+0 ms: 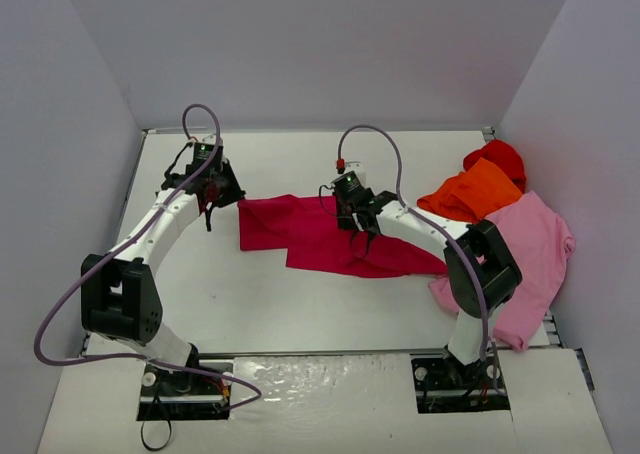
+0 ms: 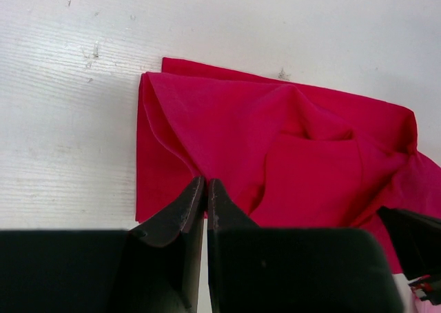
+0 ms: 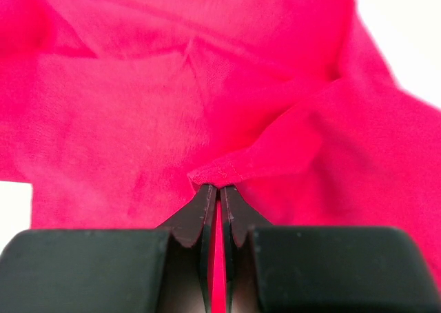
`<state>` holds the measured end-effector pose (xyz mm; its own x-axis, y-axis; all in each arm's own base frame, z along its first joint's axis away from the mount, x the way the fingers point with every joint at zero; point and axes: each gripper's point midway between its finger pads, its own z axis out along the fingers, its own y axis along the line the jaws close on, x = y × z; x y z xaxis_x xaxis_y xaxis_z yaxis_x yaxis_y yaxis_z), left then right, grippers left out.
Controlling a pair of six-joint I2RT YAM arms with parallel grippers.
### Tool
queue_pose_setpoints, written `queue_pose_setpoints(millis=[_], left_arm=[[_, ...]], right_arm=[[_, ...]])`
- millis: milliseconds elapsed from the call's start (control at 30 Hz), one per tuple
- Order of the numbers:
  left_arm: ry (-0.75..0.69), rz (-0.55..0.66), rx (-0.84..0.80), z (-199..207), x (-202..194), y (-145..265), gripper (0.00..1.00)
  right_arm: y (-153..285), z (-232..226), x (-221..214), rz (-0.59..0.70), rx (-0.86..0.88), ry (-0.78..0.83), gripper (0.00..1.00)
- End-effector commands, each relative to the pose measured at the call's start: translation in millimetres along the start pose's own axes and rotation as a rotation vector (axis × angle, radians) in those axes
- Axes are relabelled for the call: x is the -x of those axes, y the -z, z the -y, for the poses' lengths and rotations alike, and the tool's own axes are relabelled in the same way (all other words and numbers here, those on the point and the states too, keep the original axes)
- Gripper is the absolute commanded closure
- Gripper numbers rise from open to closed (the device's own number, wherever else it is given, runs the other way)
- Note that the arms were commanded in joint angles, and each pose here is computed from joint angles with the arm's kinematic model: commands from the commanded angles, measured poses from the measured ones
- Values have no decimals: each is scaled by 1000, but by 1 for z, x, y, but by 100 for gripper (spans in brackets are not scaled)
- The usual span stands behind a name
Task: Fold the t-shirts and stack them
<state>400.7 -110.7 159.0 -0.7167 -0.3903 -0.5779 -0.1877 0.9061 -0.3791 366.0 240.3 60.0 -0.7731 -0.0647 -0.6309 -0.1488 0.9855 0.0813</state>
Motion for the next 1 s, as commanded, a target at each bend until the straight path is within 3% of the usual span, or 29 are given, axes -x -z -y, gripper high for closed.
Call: queue_pose_setpoints(millis=[0, 267, 467, 767, 967], left_arm=[[-11, 126, -73, 21, 38, 39, 100], [-45, 171, -39, 17, 56, 65, 100], [-51, 248, -17, 8, 86, 108, 100], [-7, 375, 84, -38, 135, 174, 100], [-19, 474, 120, -52, 166, 220, 100]], right_arm=[[51, 13, 61, 174, 1, -40, 100], [108, 49, 108, 312, -83, -46, 100], [169, 99, 141, 463, -237, -96, 100], [257, 187, 169, 676, -520, -293, 100], [295, 228, 190, 759, -562, -379, 100]])
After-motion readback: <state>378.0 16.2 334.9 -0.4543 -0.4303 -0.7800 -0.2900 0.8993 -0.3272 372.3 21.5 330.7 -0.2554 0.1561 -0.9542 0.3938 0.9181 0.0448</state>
